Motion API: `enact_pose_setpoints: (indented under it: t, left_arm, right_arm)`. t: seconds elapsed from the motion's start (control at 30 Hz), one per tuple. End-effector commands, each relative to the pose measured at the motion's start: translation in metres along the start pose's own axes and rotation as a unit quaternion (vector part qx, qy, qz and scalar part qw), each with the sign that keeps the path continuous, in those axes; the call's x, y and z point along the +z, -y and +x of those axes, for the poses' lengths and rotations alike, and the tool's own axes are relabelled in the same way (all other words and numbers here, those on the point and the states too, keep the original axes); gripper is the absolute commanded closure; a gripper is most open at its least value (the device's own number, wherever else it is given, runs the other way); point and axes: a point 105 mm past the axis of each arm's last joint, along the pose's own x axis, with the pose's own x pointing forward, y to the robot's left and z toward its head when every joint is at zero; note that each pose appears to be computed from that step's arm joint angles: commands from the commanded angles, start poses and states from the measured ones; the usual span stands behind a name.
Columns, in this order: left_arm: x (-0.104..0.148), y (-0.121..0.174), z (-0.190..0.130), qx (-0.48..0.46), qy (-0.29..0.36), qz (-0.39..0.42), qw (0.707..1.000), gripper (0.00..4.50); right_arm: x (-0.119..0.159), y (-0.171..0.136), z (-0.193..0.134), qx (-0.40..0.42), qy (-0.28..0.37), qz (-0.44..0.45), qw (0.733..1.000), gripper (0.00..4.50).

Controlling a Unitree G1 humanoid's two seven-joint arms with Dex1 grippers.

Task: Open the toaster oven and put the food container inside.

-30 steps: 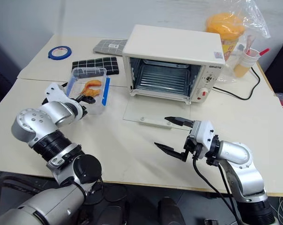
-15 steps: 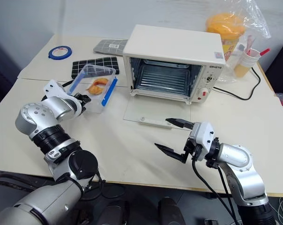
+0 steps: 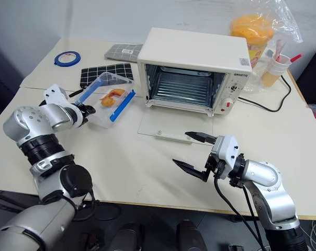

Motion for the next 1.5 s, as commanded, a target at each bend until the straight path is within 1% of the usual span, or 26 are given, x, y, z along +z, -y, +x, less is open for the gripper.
enact_pose_setpoints:
  t: [0.03,0.13,0.23,0.37,0.47,0.53,0.63,0.73,0.83,0.87,0.93,0.97,1.0,1.07,1.1,1.13,1.23,1.33,1.5]
  left_arm:
    - [-0.004,0.002,0.003,-0.001,-0.007,0.015,1.0,1.68]
    - [-0.004,0.006,0.002,-0.004,-0.007,0.017,1.0,1.68]
    - [-0.006,0.003,0.002,0.002,-0.011,0.02,1.0,2.21]
    - [-0.002,-0.002,-0.001,0.012,0.0,0.02,1.0,3.36]
    - [0.008,-0.007,-0.007,0.019,0.015,0.014,1.0,4.13]
    - [0.013,-0.012,-0.011,0.026,0.023,0.013,0.999,4.47]
    - [0.022,-0.019,-0.017,0.036,0.035,0.02,0.999,4.49]
    - [0.041,-0.036,-0.029,0.059,0.06,0.051,0.995,4.49]
    - [0.061,-0.048,-0.041,0.064,0.083,0.096,0.99,4.49]
    - [0.068,-0.049,-0.046,0.056,0.087,0.123,0.987,4.49]
    - [0.072,-0.047,-0.05,0.035,0.078,0.15,0.985,4.49]
    - [0.07,-0.044,-0.051,0.019,0.063,0.153,0.986,4.49]
    - [0.069,-0.035,-0.055,-0.009,0.048,0.17,0.984,4.49]
    - [0.057,-0.013,-0.064,-0.071,0.001,0.203,0.977,4.49]
    - [0.053,-0.005,-0.067,-0.088,-0.013,0.211,0.973,4.49]
    - [0.049,0.004,-0.069,-0.105,-0.023,0.231,0.967,4.49]
    - [0.042,0.025,-0.069,-0.133,-0.035,0.258,0.956,4.49]
    - [0.026,0.05,-0.067,-0.18,-0.059,0.276,0.942,4.49]
    - [0.0,0.081,-0.06,-0.22,-0.097,0.309,0.92,4.49]
  right_arm:
    - [0.011,-0.004,0.004,0.01,0.022,-0.012,1.0,0.0]
    - [0.011,-0.005,0.004,0.009,0.023,-0.011,1.0,0.0]
    - [0.011,-0.005,0.004,0.01,0.022,-0.01,1.0,0.0]
    - [0.011,-0.004,0.003,0.008,0.022,-0.013,1.0,0.0]
    - [0.011,-0.002,0.003,0.005,0.021,-0.015,1.0,0.0]
    - [0.011,-0.002,0.003,0.004,0.021,-0.015,1.0,0.0]
    - [0.011,-0.002,0.002,0.004,0.02,-0.015,1.0,0.0]
    - [0.01,-0.001,0.002,0.004,0.019,-0.015,1.0,0.0]
    - [0.01,0.0,0.001,0.005,0.019,-0.015,1.0,0.0]
    - [0.01,0.0,0.001,0.006,0.019,-0.015,1.0,0.0]
    - [0.01,0.001,0.0,0.006,0.018,-0.014,1.0,0.0]
    - [0.01,0.001,0.0,0.006,0.018,-0.014,1.0,0.0]
    - [0.01,0.001,-0.002,0.006,0.016,-0.013,1.0,0.0]
    - [0.009,0.003,-0.007,0.004,0.009,-0.011,1.0,0.0]
    - [0.009,0.003,-0.009,0.002,0.006,-0.011,1.0,0.0]
    - [0.01,0.005,-0.013,-0.004,0.002,-0.011,1.0,0.0]
    - [0.011,0.009,-0.022,-0.022,-0.008,-0.014,1.0,0.0]
    - [0.01,0.015,-0.038,-0.054,-0.026,-0.017,0.998,0.0]
    - [0.013,0.02,-0.063,-0.121,-0.046,-0.023,0.991,0.0]
